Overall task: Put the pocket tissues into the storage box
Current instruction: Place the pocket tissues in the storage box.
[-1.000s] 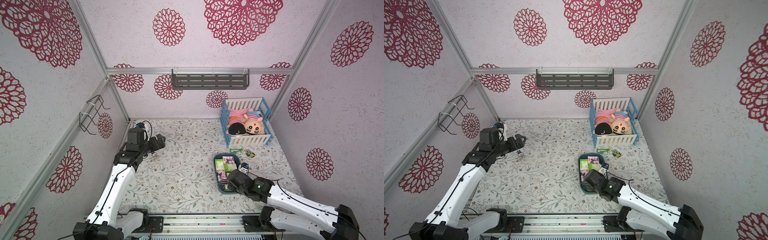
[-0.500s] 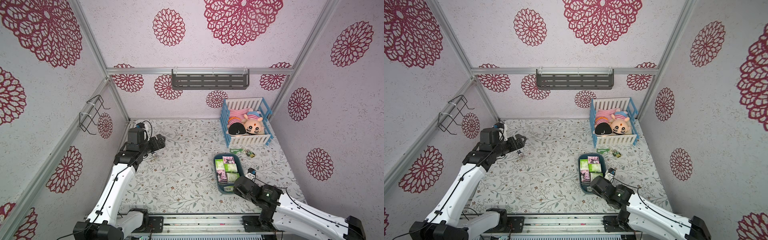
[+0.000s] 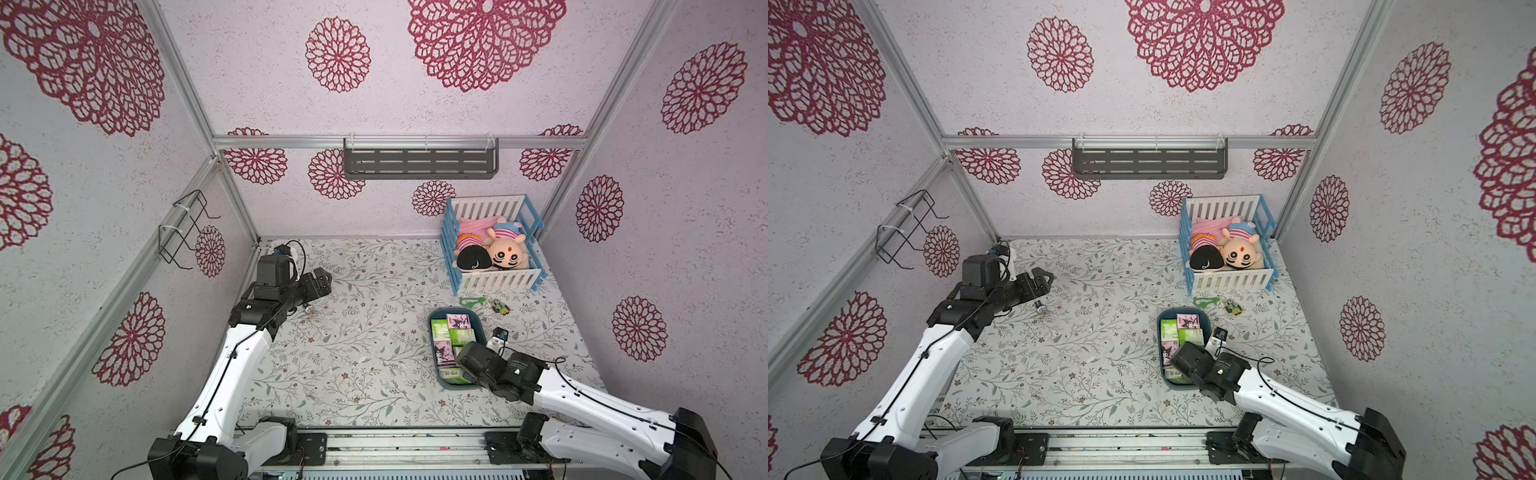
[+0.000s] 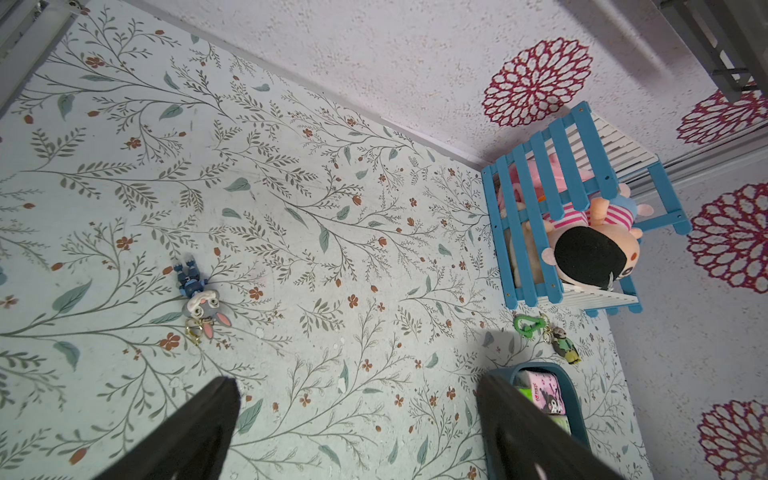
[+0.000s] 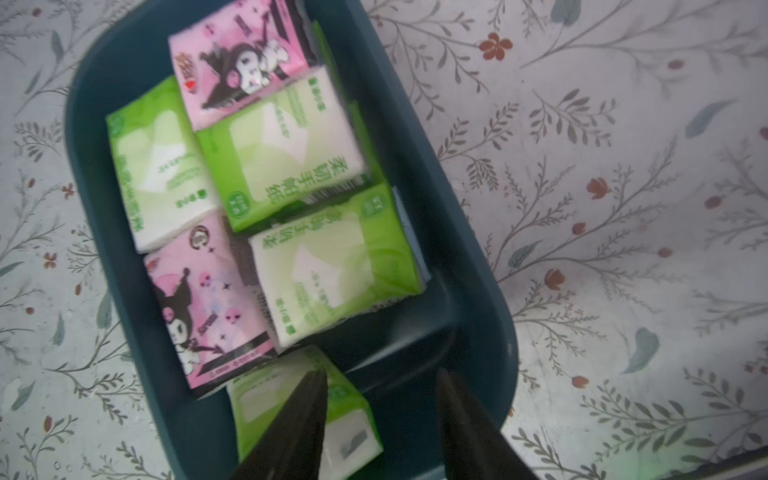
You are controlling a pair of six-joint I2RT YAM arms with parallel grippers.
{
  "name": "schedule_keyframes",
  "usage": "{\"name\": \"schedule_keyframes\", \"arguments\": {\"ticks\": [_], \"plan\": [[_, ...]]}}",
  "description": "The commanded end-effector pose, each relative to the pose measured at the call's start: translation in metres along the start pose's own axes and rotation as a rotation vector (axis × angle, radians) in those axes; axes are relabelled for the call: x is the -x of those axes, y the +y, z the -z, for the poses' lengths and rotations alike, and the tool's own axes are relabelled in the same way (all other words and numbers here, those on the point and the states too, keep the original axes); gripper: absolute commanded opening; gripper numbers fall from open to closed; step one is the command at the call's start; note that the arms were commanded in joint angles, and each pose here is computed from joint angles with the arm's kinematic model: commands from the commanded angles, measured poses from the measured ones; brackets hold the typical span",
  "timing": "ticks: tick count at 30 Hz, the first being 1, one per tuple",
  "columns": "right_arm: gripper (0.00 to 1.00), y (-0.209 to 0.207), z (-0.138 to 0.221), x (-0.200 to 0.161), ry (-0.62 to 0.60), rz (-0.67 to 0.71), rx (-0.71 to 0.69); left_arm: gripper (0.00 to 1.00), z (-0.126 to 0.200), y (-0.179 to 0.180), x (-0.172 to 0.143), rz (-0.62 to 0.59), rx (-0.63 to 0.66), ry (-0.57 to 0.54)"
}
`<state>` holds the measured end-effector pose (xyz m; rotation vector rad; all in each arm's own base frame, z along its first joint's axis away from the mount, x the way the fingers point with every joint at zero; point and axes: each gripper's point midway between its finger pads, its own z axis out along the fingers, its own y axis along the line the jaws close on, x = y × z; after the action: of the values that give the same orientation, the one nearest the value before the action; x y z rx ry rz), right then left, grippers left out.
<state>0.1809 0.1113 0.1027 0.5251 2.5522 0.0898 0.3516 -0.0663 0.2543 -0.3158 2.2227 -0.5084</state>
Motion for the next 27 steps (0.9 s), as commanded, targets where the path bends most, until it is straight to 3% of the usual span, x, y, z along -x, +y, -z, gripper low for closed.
{"name": "schedule_keyframes", "arguments": {"ticks": [1,6,9,12,19,23,24,27], "plan": [[0.48,0.008,0.015,0.024,-0.077,0.060,-0.013,0.97,0.004,-0.009,0.010,-0.013,-0.018,-0.022],[0.39,0.037,0.029,0.032,-0.087,0.133,0.051,0.97,0.004,-0.009,0.011,-0.014,-0.018,-0.022],[0.14,0.055,0.027,0.018,-0.050,0.165,0.109,0.97,0.004,-0.009,0.011,-0.011,-0.017,-0.021],[0.00,0.060,0.021,0.000,-0.012,0.180,0.128,0.97,0.004,-0.008,0.009,-0.009,-0.014,-0.020],[0.00,0.047,-0.002,-0.029,0.054,0.127,0.141,0.97,0.002,-0.004,0.006,-0.017,-0.001,-0.020],[0.03,0.062,0.012,-0.007,-0.040,0.123,0.215,0.97,0.000,0.005,0.004,-0.048,0.032,-0.038],[0.08,0.069,0.018,0.004,-0.085,0.133,0.229,0.97,0.000,0.010,0.004,-0.068,0.054,-0.051],[0.34,0.097,0.038,0.036,-0.214,0.205,0.272,0.97,0.007,0.024,0.013,-0.133,0.139,-0.105]]}}
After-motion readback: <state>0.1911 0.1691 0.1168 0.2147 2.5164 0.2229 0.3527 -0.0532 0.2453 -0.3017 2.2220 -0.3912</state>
